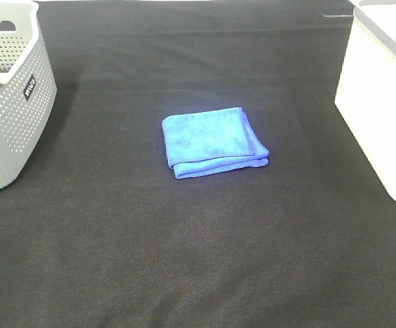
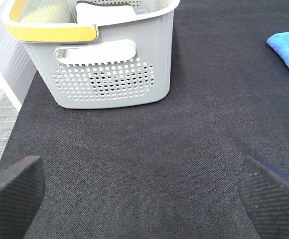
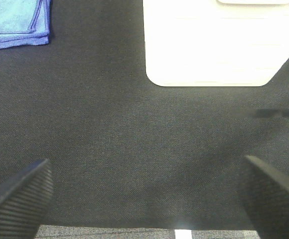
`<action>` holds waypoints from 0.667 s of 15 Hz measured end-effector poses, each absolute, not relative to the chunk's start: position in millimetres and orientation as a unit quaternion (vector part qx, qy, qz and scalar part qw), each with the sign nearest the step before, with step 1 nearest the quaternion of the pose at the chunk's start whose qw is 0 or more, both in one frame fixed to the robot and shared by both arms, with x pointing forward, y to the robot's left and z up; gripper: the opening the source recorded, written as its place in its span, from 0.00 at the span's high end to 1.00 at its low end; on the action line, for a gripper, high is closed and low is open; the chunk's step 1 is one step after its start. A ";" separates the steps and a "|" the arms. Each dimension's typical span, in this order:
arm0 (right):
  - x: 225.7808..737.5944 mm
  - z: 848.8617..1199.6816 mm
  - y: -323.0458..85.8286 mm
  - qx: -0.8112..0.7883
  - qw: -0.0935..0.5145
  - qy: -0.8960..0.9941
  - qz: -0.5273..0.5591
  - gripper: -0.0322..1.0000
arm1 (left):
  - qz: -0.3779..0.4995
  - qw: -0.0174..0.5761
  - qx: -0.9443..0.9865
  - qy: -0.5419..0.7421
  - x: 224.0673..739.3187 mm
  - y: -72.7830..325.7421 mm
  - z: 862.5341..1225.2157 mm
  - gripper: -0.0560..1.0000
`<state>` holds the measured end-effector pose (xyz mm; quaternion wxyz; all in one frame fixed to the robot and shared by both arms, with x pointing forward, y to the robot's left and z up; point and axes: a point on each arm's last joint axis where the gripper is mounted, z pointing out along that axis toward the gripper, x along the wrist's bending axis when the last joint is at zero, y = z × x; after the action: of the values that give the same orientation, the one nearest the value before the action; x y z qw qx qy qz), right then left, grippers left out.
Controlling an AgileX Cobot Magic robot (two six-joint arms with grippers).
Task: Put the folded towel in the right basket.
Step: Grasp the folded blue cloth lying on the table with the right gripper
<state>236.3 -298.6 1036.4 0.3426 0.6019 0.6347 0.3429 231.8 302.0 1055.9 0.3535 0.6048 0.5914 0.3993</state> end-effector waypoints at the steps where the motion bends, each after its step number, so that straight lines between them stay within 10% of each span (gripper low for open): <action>1: 236.3 1036.4 -298.6 0.602 0.343 0.635 0.343 0.03 | 0.400 0.353 0.605 0.591 231.8 302.0 1055.9 0.01; 10: 236.3 1036.4 -298.6 0.602 0.343 0.635 0.343 0.03 | 0.396 0.357 0.606 0.590 231.8 301.1 1055.9 0.01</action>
<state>236.3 -298.6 1036.4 0.3426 0.6019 0.6347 0.3429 231.8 301.1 1055.9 0.3570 0.6059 0.5903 0.3962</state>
